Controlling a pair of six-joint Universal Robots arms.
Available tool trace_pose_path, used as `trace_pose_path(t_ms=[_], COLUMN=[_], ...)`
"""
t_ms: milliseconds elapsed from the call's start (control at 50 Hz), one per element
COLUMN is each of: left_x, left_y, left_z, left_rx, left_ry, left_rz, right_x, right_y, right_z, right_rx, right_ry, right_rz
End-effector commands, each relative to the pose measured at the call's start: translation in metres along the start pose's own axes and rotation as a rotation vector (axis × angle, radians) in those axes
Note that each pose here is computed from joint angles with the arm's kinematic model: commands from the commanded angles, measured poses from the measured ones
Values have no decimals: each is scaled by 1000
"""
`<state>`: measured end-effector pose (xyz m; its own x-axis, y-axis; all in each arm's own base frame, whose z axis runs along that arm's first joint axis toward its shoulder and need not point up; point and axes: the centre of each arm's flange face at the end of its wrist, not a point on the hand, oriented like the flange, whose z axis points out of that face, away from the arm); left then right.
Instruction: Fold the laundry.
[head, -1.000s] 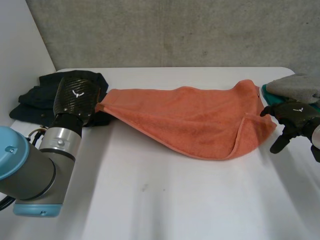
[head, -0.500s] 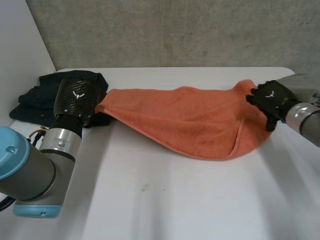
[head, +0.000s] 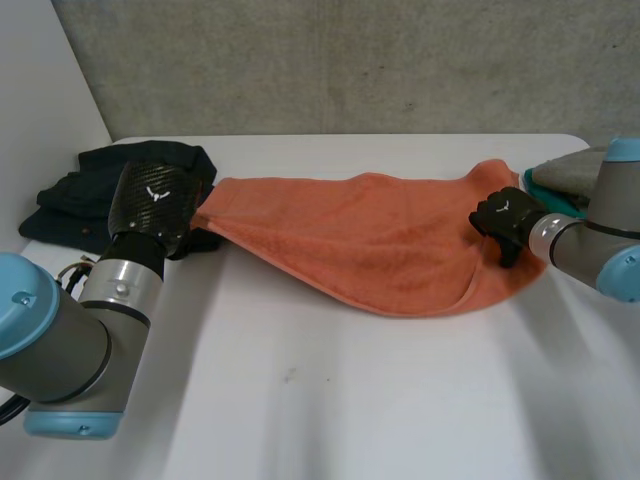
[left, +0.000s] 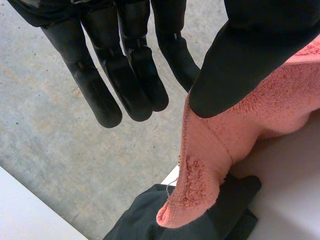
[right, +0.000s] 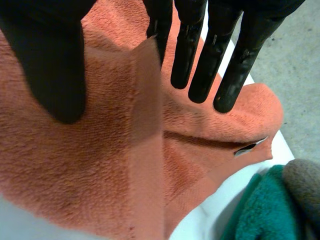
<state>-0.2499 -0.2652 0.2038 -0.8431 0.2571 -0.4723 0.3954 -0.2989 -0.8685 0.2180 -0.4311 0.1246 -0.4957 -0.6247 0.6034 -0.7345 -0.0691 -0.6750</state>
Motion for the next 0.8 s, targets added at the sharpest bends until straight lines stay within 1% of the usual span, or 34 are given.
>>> trace_pose_path(t_ms=[20, 80, 120, 240, 260, 300, 320, 400, 480, 540, 700, 800], left_x=[-3, -6, -9, -26, -31, -36, -38, -45, -49, -49, -43, -37], left_y=[1, 1, -2, -9, -14, -17, -20, -30, -39, -42, -33, -26], left_z=[2, 1, 0, -4, -7, -11, -13, -28, -42, -48, -53, -54], left_rx=[-6, -18, -26, -54, -59, -69, -73, -108, -130, -136, -167, -193], left_ry=[-9, -9, -10, -36, -42, -45, -45, -33, -21, -16, 6, 26], left_rz=[3, 10, 12, 23, 24, 25, 25, 25, 25, 23, 17, 14], right_x=[6, 17, 21, 21, 20, 22, 24, 24, 23, 22, 7, 3], right_y=[-10, -24, -33, -49, -47, -39, -28, -10, -10, -2, 8, 9], right_z=[-8, -22, -38, -82, -94, -105, -114, -133, -147, -150, -153, -153], right_rx=[13, 28, 24, 3, -12, -40, -68, -120, -116, -128, -140, -147], right_ry=[13, 41, 52, 54, 52, 54, 55, 56, 53, 45, -13, -23], right_rz=[4, 9, 17, 17, 27, 48, 74, 125, 144, 177, 223, 228])
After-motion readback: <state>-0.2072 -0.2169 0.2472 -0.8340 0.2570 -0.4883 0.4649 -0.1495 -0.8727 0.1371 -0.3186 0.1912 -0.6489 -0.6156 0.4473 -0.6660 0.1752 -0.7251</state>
